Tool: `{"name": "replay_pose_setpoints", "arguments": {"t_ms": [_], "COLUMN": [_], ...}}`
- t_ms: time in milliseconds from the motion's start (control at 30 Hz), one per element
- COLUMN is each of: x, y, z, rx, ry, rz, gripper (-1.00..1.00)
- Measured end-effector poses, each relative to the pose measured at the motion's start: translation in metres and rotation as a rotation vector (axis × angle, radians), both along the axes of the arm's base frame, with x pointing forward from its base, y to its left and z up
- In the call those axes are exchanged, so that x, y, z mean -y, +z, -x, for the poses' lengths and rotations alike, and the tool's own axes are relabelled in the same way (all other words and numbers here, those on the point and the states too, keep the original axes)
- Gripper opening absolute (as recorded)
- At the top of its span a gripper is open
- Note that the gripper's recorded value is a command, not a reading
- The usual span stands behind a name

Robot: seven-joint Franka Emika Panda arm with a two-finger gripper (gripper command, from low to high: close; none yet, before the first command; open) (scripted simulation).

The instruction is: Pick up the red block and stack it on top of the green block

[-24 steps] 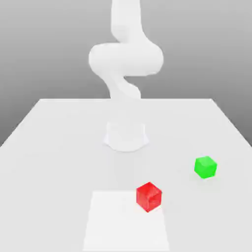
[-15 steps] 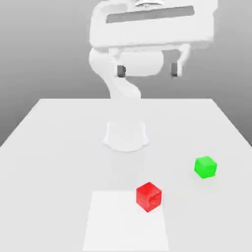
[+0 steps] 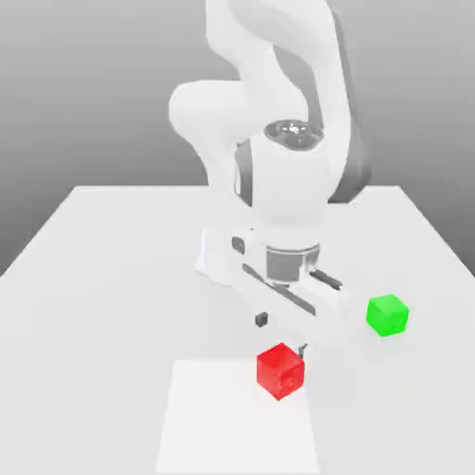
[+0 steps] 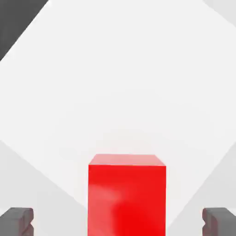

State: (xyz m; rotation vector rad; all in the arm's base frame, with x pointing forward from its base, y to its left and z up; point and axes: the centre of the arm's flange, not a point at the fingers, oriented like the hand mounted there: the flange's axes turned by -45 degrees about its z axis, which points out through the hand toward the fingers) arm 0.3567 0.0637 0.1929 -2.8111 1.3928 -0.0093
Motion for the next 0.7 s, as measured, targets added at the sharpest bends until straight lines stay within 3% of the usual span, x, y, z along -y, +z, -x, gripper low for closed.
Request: {"name": "replay_pose_setpoints", "arguments": {"t_ms": [233,267,700], "x": [0.0,0.0,-0.001], "y": [-0.043,-0.048,-0.014], "z": [0.003,0.004,-0.001], "rx": [-0.004,-0.006,0.002], "ry": [0.001,0.002,-0.001], "rz": [0.0,0.0,-0.001], "gripper": [0.0,-1.0,-1.0]}}
